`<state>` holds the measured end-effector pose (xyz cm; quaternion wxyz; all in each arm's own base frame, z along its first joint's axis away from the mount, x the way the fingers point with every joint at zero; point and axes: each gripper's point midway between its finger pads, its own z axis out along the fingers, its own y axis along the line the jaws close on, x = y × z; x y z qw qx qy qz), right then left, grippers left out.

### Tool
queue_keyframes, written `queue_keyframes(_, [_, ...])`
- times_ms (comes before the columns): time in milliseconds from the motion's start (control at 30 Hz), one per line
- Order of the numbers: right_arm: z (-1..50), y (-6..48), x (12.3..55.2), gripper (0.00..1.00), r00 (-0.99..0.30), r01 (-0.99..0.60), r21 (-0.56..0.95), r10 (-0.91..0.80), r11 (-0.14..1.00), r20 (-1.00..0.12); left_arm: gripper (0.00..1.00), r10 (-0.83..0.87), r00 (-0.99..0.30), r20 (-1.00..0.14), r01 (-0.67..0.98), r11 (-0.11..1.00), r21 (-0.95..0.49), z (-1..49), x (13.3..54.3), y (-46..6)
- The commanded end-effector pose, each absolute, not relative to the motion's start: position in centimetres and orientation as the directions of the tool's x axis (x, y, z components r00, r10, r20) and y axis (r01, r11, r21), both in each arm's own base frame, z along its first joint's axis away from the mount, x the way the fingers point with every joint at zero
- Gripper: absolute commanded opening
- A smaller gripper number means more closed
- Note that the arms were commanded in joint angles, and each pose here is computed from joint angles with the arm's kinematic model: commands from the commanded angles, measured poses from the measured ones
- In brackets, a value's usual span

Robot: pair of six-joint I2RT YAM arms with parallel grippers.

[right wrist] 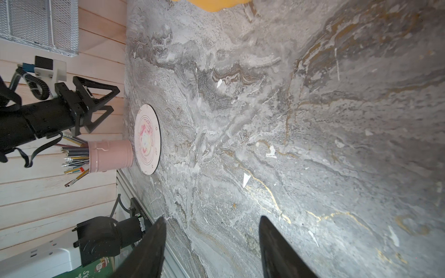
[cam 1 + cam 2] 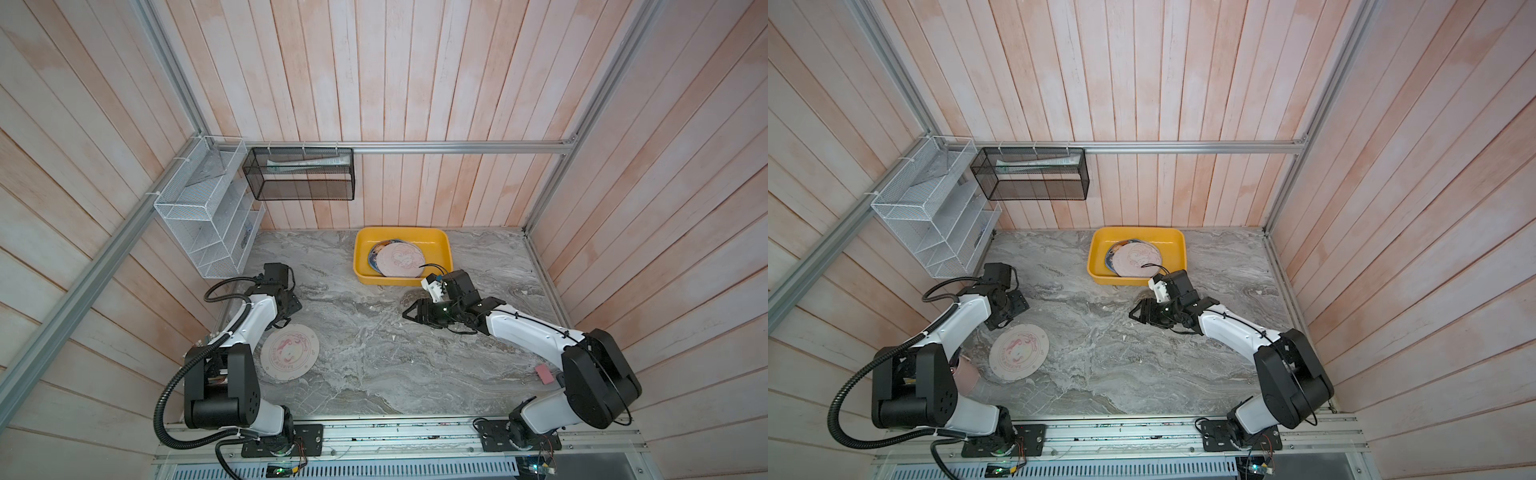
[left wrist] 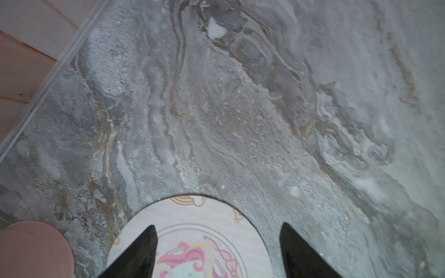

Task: Put the coasters into the storage box
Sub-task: Move the coaster to the center of the board.

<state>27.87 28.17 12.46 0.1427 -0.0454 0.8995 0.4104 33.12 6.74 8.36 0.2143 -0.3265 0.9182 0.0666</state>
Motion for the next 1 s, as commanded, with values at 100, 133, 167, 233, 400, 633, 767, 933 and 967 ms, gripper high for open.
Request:
queue_keyframes(100, [13.2, 28.7, 28.1, 0.62, -0.951, -0.222, 0.724, 0.017, 0.653, -0.308, 0.7, -0.648, -0.629, -0.429, -0.725, 0.689, 0.021, 6.3, 32.5, 10.2])
queue_keyframes(133, [13.3, 28.7, 28.2, 0.62, -0.95, -0.224, 0.723, 0.018, 0.653, -0.31, 0.69, -0.663, -0.621, -0.418, -0.736, 0.676, 0.022, 5.9, 32.2, 10.5])
queue_keyframes(167, [13.4, 28.7, 28.2, 0.62, -0.95, -0.227, 0.722, 0.015, 0.653, -0.312, 0.68, -0.677, -0.61, -0.411, -0.749, 0.662, 0.021, 5.6, 32.1, 10.8])
queue_keyframes(233, [13.5, 28.7, 28.1, 0.62, -0.949, -0.231, 0.721, 0.012, 0.653, -0.315, 0.67, -0.698, -0.589, -0.409, -0.768, 0.64, 0.014, 5.2, 31.7, 11.3])
queue_keyframes(400, [13.5, 28.7, 28.1, 0.62, -0.949, -0.235, 0.722, 0.008, 0.651, -0.315, 0.66, -0.717, -0.584, -0.38, -0.786, 0.616, 0.046, 3.4, 31.1, 12.1])
queue_keyframes(633, [13.8, 28.7, 28.2, 0.62, -0.945, -0.241, 0.719, 0.01, 0.652, -0.327, 0.65, -0.72, -0.583, -0.376, -0.796, 0.599, 0.085, 2.1, 30.1, 13.0])
queue_keyframes(767, [13.8, 28.7, 28.1, 0.62, -0.945, -0.246, 0.721, 0.007, 0.648, -0.328, 0.64, -0.73, -0.597, -0.334, -0.79, 0.606, 0.088, 0.6, 29.5, 12.7])
queue_keyframes(933, [14.1, 28.6, 28.2, 0.62, -0.943, -0.248, 0.72, 0.01, 0.648, -0.334, 0.61, -0.743, -0.606, -0.282, -0.785, 0.616, 0.063, -0.7, 29.2, 11.7])
queue_keyframes(967, [14.1, 28.6, 28.1, 0.62, -0.942, -0.248, 0.719, 0.01, 0.649, -0.335, 0.6, -0.747, -0.608, -0.267, -0.783, 0.62, 0.049, -0.8, 29.1, 11.3])
